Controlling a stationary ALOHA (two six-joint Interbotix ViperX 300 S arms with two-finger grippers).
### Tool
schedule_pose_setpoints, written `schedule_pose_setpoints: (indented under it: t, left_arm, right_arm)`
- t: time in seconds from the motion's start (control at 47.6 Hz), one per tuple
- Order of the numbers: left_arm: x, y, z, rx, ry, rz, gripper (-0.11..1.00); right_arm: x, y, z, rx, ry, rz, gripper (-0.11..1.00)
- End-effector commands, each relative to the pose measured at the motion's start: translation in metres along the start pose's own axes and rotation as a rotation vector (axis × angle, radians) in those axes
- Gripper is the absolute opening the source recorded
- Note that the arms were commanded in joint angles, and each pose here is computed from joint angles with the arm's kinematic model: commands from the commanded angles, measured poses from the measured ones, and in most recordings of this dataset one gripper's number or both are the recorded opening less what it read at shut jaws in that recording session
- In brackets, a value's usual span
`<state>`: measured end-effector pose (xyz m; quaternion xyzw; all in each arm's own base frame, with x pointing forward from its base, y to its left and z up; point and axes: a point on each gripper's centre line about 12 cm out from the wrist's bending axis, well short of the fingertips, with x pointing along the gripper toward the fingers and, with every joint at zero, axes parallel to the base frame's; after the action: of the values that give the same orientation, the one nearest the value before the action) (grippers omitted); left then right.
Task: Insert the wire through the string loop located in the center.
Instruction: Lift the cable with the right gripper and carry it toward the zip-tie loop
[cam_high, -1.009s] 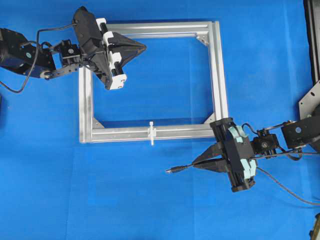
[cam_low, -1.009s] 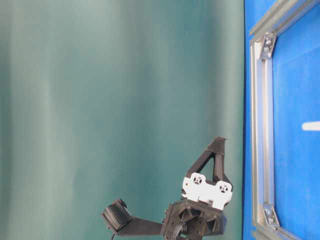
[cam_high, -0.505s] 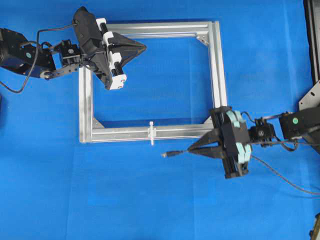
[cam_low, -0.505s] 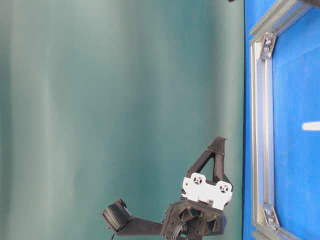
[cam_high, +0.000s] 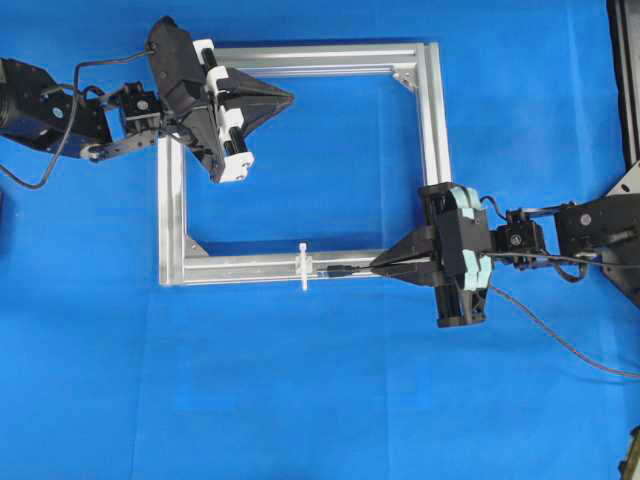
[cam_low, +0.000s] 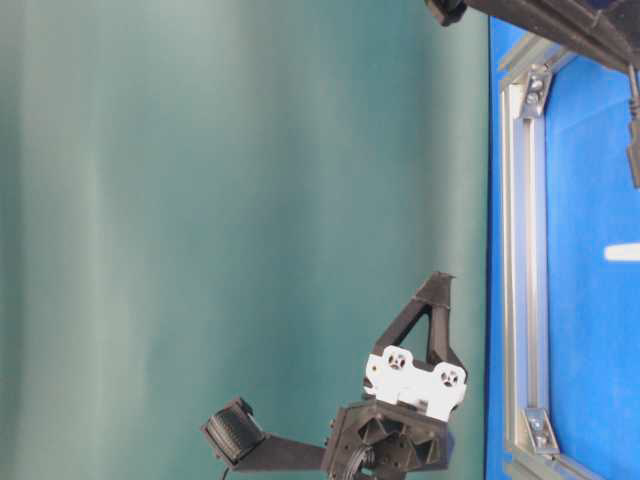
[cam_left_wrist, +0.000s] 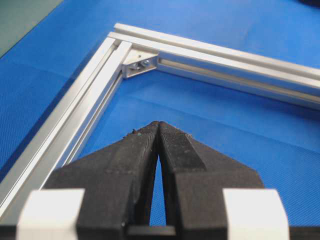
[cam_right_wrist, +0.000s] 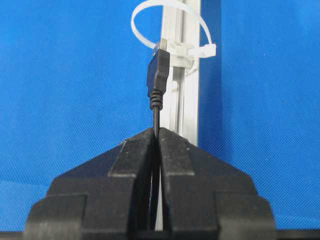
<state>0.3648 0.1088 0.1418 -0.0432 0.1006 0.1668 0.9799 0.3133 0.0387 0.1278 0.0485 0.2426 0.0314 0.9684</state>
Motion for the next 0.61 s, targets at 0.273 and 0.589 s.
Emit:
schedule_pose_setpoints:
  t: [0.273, 0.589]
  left_arm:
    - [-0.0010, -0.0018, 0.0143, 0.003, -0.046, -0.007, 0.00]
    - [-0.0013, -0.0022, 0.0136, 0.002, -0.043, -0.007, 0.00]
  right_arm:
    - [-0.0018, 0.0001, 0.0105, 0.005, -0.046, 0.001, -0.03]
    - [-0.0018, 0.0001, 0.0107, 0.005, -0.048, 0.001, -0.03]
